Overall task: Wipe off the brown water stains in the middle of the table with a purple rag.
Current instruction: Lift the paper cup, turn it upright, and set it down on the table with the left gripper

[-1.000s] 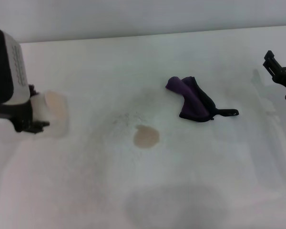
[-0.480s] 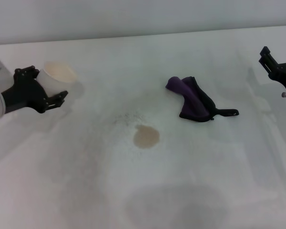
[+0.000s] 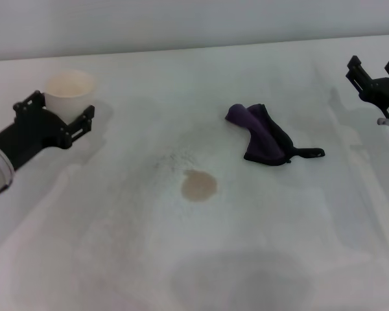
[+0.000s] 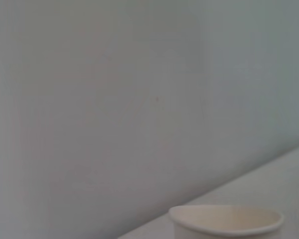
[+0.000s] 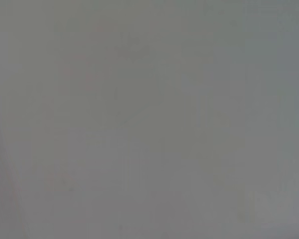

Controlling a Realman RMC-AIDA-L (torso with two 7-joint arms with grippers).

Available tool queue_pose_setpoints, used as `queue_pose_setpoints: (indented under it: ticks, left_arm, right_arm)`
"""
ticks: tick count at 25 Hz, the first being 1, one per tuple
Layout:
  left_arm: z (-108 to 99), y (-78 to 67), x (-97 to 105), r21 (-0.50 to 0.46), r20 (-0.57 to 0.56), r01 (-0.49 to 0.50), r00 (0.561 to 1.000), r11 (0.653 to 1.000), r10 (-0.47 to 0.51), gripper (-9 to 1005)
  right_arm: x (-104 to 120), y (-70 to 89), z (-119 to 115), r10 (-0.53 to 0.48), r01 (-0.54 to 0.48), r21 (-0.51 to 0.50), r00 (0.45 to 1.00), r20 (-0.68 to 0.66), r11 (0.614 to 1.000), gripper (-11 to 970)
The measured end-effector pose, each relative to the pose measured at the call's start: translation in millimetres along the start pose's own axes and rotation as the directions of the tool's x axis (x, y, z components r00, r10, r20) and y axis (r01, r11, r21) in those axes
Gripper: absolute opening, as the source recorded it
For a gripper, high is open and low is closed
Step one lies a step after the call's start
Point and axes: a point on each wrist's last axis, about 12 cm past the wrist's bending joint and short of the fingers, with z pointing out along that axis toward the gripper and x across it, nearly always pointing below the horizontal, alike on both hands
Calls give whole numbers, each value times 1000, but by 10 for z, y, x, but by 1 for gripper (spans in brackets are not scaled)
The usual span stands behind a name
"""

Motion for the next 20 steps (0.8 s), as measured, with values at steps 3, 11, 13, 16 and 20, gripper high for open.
queue_pose_setpoints:
  ticks: [3, 11, 13, 16, 20]
  left_arm:
    - [-43, -123, 98, -16, 74, 56, 996, 998, -55, 728]
    - [-61, -258, 187, -49, 105, 126, 987, 991, -120, 727]
    - [-51, -271, 199, -46, 92, 123, 989, 991, -118, 727]
    - [-19, -325, 246, -22, 35, 97, 995, 995, -96, 728]
    - [-8, -392, 271, 18, 10, 70, 997, 997, -70, 731]
  right_arm:
    - [-16, 25, 33, -1, 1, -8, 1000, 3, 1000, 862]
    - [-48, 64, 88, -4, 4, -22, 1000, 11, 1000, 862]
    - [-52, 61, 92, -5, 5, -21, 1000, 13, 1000, 862]
    - [-56, 58, 95, -5, 5, -19, 1000, 15, 1000, 862]
    - [-64, 52, 99, -6, 6, -18, 1000, 18, 1000, 862]
